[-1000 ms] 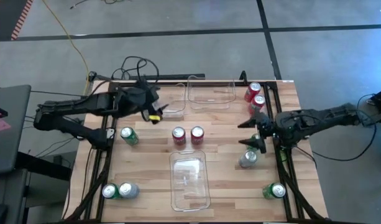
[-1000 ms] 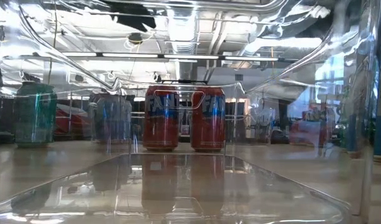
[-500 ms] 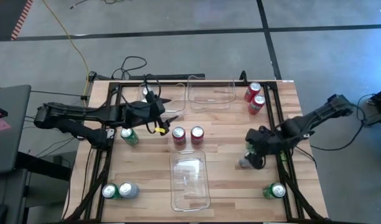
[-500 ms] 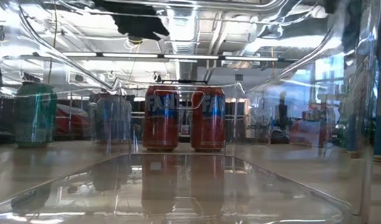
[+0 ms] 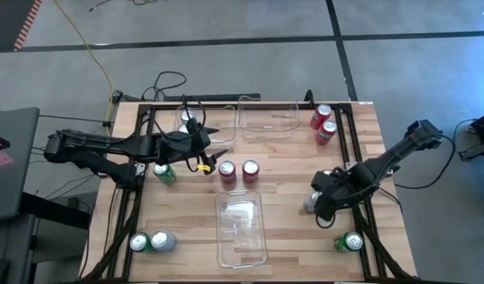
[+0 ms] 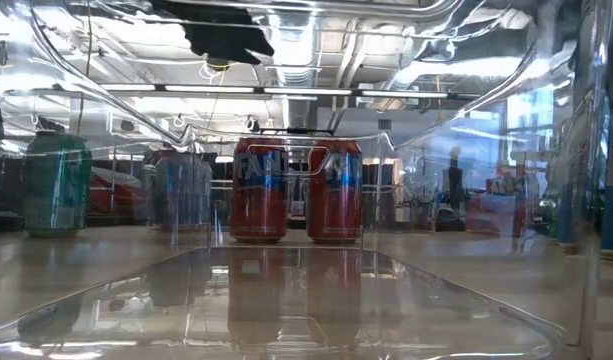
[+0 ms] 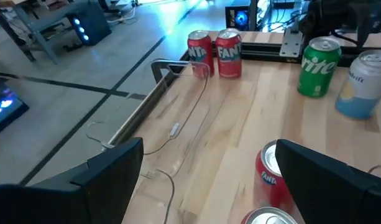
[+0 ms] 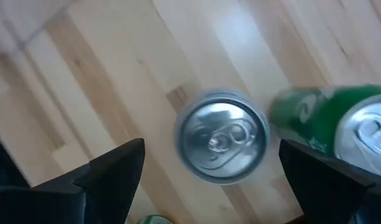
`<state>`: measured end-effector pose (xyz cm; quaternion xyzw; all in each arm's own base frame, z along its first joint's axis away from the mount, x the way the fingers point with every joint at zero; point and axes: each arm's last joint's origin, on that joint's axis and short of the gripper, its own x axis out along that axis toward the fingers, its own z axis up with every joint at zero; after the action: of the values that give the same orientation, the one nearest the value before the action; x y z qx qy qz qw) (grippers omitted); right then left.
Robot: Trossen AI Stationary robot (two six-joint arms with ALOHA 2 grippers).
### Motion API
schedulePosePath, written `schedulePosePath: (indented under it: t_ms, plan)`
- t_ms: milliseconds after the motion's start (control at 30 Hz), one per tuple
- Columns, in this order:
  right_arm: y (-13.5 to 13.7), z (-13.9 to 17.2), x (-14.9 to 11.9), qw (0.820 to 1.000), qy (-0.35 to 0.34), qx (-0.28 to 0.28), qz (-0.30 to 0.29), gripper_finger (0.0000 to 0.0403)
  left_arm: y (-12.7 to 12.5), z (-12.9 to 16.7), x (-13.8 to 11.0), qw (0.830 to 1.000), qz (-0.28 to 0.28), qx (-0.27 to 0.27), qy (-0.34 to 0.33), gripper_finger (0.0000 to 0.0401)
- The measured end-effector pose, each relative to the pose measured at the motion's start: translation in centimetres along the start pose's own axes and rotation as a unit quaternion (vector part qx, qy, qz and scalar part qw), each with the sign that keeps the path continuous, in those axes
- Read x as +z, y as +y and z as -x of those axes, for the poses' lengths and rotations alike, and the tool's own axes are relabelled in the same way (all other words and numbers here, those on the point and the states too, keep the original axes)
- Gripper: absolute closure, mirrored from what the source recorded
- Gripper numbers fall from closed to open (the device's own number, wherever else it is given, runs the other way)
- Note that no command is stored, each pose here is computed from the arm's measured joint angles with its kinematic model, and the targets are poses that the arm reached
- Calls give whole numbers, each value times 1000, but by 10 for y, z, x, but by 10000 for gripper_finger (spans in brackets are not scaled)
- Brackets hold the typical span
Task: Sort soda cans
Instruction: Put the right white and blue soda can into the top left transparent bin
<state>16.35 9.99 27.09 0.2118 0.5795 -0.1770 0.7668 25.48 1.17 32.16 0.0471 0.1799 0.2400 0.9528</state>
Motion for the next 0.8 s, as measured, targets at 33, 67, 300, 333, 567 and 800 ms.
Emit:
schedulePosePath:
  t_ms: [33,67,300,333,567,800]
  plan:
    - [0,-1,-1,1000,2,-6,-3,14,0,0,0,1000,1,0,0,39]
    - [1,-2,-2,1000,5,-11,-2,14,0,0,0,1000,1,0,0,39]
    - [11,-17,-1,999,17,-42,11,14,0,0,0,1000,6,0,2,39]
    - [12,-20,-1,998,19,-49,16,14,0,0,0,1000,7,0,1,39]
    - [22,-38,-1,994,36,-82,58,17,0,0,3,1000,-3,8,-12,39]
    - [29,-48,2,993,44,-78,80,71,3,1,3,998,-3,55,-13,44]
